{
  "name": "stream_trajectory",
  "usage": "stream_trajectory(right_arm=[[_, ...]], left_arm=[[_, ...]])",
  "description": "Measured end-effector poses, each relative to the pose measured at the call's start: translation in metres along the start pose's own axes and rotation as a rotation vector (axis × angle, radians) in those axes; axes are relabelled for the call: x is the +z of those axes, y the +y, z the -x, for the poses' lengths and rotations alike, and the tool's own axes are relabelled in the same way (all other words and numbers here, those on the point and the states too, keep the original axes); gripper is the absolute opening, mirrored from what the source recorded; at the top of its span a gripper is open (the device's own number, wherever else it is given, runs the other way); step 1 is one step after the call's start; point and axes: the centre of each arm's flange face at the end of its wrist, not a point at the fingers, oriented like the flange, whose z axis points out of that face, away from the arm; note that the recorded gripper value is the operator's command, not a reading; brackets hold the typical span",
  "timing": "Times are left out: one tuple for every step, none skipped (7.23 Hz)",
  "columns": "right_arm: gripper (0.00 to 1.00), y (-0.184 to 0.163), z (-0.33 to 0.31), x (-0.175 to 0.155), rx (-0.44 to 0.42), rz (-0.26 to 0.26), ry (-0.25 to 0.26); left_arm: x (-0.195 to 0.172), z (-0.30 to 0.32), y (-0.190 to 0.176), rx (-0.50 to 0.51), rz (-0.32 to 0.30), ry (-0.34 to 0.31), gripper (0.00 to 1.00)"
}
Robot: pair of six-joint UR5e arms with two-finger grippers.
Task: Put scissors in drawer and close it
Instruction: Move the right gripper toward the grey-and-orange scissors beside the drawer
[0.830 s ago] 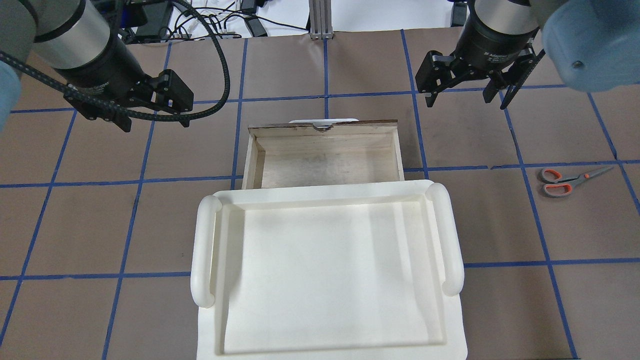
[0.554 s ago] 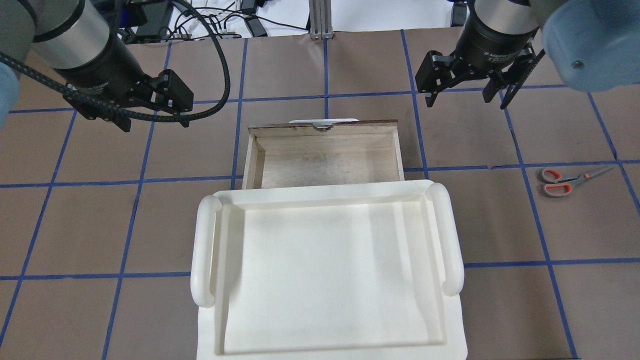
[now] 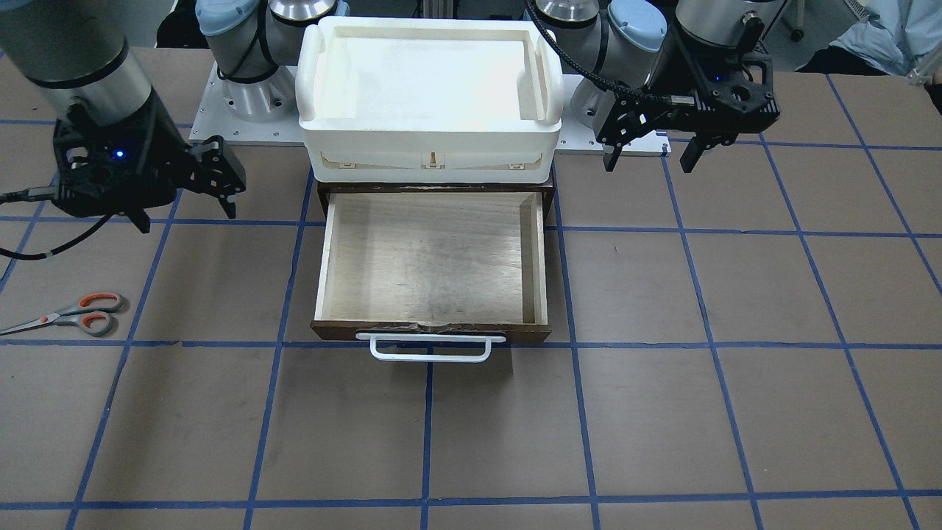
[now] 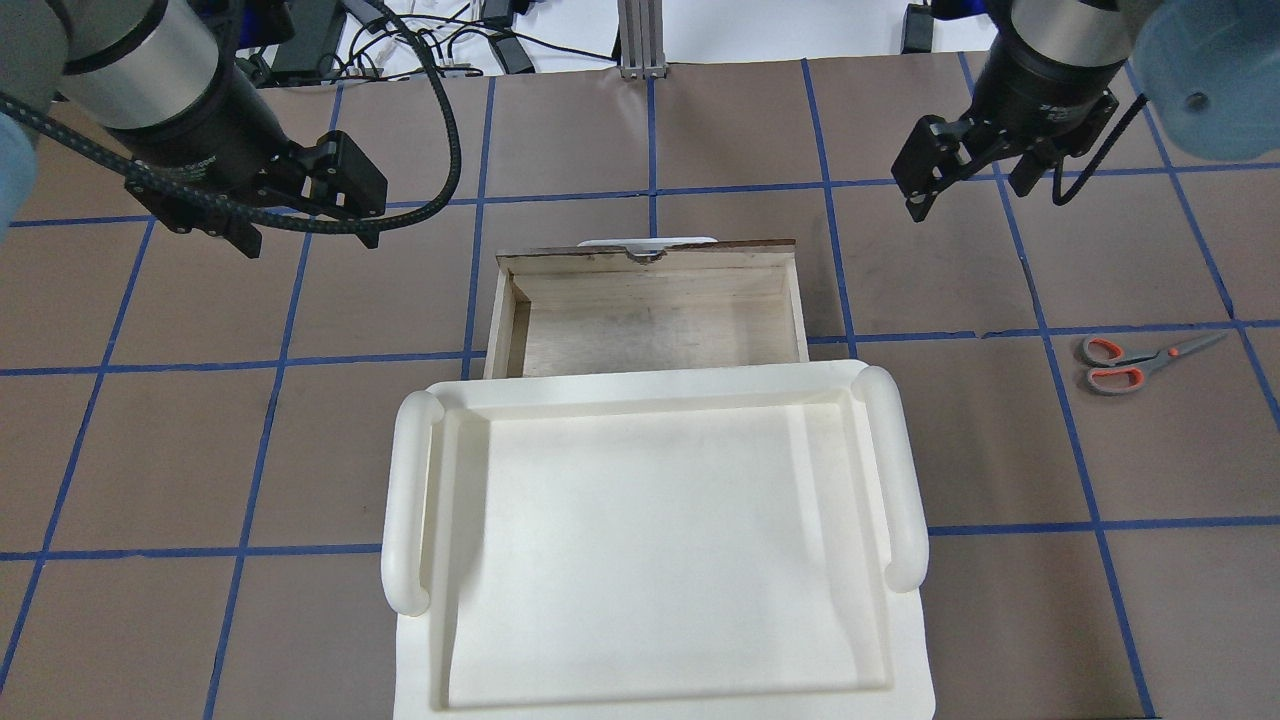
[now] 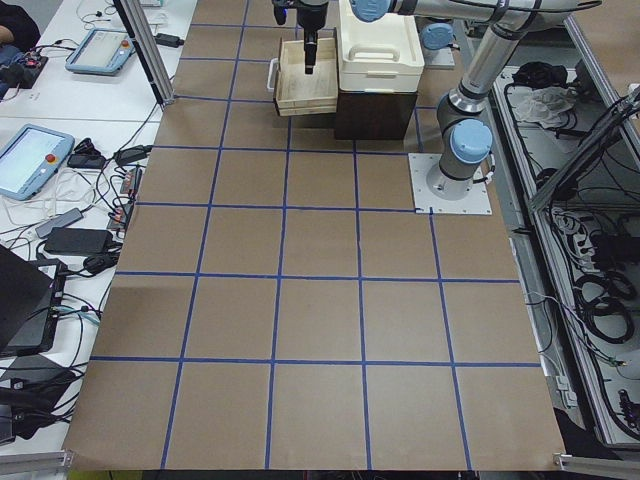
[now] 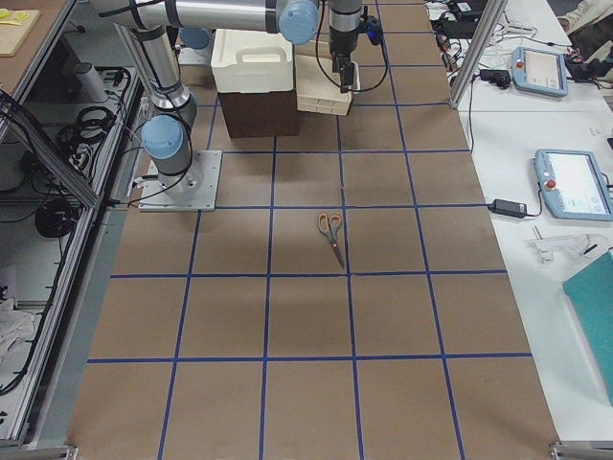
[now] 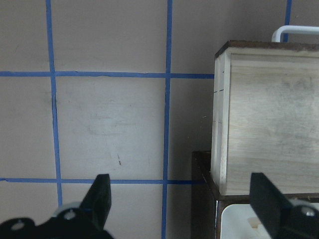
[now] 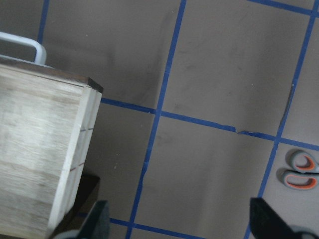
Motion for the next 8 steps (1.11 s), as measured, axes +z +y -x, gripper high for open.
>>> stream_trajectory(right_arm=[[1.0, 0.002, -0.018, 0.015, -0.11, 0.034, 0.006], [1.0, 0.004, -0.035, 0.033, -0.239, 0.082, 0.023], [1.0, 0.01, -0.06, 0.048, -0.348, 0.127, 0.022], [1.0, 0.017, -0.087, 0.061, -0.47, 0.154, -0.002], [1.0, 0.025, -0.111, 0.074, -0.581, 0.173, -0.033], [1.0, 0.03, -0.133, 0.087, -0.659, 0.188, -0.061], [1.0, 0.031, -0.149, 0.096, -0.718, 0.183, -0.067], [1.0, 0.027, -0.162, 0.107, -0.793, 0.163, -0.035]], left_arm=[[0.0, 0.0, 0.0, -0.001, 0.0, -0.002, 1.0], [-0.001, 0.0, 0.001, -0.001, 0.001, -0.003, 1.0], [0.0, 0.0, 0.002, 0.001, 0.004, -0.004, 1.0], [0.0, 0.0, 0.002, 0.002, 0.006, -0.004, 1.0], [0.001, 0.0, 0.001, 0.003, 0.009, -0.004, 1.0], [0.002, 0.0, 0.001, 0.002, 0.01, -0.005, 1.0], [0.002, 0.0, 0.001, 0.002, 0.011, -0.006, 1.0], [0.002, 0.0, 0.001, 0.002, 0.011, -0.006, 1.0]])
